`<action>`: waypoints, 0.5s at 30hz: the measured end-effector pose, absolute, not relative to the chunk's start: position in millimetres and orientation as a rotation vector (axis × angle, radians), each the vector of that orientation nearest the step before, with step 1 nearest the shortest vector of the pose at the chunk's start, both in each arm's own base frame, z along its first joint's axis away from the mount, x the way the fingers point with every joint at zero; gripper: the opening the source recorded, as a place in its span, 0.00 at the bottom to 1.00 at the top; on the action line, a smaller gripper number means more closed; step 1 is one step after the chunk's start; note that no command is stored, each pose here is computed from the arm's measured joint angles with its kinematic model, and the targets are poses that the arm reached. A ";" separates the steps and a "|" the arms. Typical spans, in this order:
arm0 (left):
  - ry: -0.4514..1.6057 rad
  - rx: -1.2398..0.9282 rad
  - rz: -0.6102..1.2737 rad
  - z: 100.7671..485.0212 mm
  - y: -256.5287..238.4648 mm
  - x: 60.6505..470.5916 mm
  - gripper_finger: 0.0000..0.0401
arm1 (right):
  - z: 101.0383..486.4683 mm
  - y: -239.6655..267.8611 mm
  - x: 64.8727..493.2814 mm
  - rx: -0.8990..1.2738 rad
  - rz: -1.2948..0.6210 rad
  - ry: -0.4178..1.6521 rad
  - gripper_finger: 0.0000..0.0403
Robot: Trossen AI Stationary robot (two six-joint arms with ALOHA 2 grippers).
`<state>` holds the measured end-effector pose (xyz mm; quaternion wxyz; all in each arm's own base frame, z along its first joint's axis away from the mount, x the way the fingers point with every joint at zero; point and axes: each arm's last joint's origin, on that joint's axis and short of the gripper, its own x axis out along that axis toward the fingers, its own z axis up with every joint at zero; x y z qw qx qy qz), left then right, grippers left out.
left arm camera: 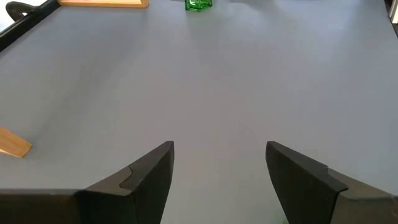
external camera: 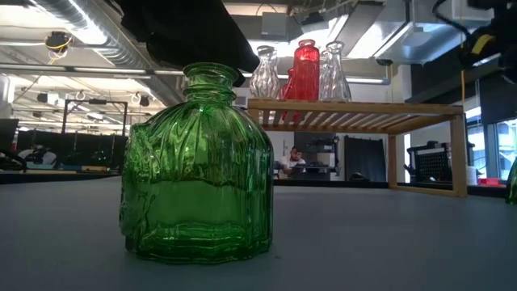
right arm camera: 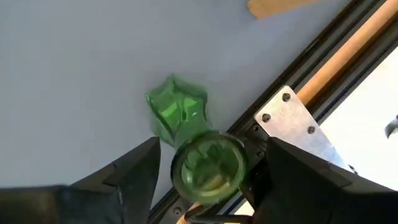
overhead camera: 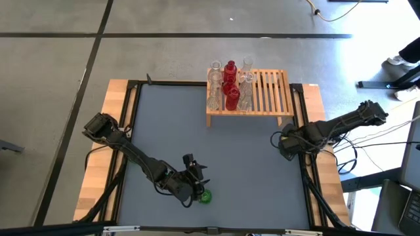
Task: Sort vases onto shelf
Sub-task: Put the right green vase onto the shelf
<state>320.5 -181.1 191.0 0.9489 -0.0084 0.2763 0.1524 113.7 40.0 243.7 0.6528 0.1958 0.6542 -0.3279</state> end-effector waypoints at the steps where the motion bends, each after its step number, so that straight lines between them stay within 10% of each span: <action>1: 0.562 -0.017 0.310 191.0 -181.1 320.5 0.62 | 241.7 39.0 114.7 0.447 -0.734 1.490 0.68; 15: 0.565 -0.014 0.311 190.7 -181.0 320.3 0.62 | 239.0 36.6 118.8 0.459 -0.628 1.535 0.38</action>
